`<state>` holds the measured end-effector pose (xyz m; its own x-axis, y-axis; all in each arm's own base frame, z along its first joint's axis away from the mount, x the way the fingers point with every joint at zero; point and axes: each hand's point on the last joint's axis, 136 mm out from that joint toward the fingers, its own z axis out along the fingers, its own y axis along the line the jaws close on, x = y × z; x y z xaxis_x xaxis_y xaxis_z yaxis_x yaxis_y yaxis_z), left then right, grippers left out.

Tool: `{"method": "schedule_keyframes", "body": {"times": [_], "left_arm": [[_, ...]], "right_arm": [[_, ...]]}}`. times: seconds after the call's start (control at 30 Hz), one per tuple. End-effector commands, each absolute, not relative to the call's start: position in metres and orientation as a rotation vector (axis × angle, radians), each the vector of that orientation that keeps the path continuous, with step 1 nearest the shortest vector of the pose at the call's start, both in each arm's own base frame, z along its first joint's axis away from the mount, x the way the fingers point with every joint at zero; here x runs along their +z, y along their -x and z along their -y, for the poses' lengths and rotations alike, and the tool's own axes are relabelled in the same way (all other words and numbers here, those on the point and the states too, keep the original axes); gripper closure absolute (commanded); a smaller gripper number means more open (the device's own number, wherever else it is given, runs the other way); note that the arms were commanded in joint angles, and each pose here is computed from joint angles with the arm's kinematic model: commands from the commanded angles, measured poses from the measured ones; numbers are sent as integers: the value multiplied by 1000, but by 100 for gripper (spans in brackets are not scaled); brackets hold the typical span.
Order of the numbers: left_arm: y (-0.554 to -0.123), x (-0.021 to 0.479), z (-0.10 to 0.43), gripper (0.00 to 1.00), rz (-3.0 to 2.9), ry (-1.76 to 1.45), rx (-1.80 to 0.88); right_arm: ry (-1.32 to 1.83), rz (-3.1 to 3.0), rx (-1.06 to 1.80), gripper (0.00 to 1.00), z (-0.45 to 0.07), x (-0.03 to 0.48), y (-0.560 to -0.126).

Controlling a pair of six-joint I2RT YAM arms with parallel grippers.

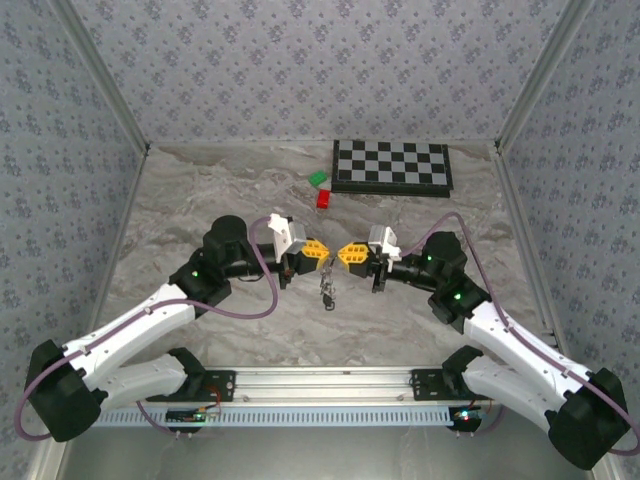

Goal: Put the keys on the keyring

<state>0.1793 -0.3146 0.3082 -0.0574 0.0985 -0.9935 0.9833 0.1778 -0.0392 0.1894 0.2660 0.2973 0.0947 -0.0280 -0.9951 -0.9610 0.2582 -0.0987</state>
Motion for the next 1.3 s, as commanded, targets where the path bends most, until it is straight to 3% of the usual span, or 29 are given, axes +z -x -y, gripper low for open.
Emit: {"method": "schedule_keyframes", "body": {"times": [0.0,1.27], "left_arm": [[-172,328,314,100,-1301,-1144,-1071],[-175,324,318,100,-1321,-1149,-1077]], "right_arm": [[1047,-1217,905,100,-263,315,-191],[1129,-1190,947,100,-275,314,-177]]}}
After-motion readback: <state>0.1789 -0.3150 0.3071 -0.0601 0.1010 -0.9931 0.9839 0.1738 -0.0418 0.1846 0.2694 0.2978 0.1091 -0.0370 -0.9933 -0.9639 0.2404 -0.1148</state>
